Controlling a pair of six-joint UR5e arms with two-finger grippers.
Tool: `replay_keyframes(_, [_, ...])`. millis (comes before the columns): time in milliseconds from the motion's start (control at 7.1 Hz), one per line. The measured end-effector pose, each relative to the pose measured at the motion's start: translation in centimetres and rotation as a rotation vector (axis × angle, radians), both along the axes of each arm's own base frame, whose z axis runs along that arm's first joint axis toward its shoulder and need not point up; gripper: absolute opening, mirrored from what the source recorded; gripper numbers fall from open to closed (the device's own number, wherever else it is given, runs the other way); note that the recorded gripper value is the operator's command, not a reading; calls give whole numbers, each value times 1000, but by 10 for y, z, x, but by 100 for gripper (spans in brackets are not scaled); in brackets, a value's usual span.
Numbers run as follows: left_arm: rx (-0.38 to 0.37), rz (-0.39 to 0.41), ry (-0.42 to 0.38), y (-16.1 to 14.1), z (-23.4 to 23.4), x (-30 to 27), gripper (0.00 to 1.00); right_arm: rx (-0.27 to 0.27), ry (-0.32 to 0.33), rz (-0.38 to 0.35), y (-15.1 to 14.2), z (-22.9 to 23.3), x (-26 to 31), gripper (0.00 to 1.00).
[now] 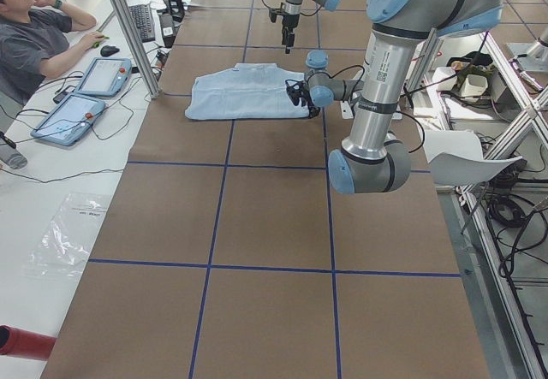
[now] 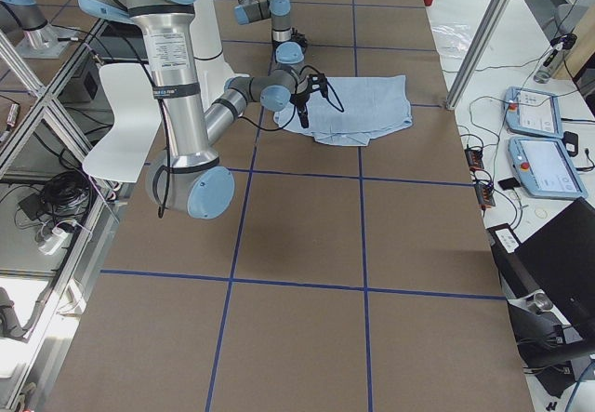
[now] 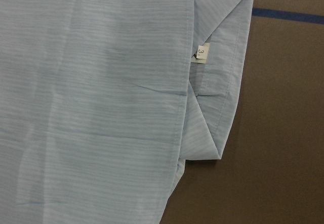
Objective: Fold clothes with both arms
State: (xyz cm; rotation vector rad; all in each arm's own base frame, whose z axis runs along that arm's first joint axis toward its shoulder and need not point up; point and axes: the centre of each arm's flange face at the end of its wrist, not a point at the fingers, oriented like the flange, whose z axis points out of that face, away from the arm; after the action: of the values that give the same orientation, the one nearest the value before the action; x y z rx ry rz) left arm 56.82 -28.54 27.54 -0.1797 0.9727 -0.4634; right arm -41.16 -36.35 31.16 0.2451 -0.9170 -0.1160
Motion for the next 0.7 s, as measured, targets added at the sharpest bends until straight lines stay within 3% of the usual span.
replay_keyframes(282, [2,1,1,0,-2,0,24,1,-2,0,0,-1,1,100])
replay_keyframes(423, [2,2,1,0,-4,-2,6,1,-3,0,0,-1,1,100])
replay_keyframes(564, [3,4,2,1,-6,-4,0,1,-3,0,0,-2,1,100])
replay_keyframes(705, [6,4,7,1,-10,-6,0,2,-5,1,0,-3,2,100])
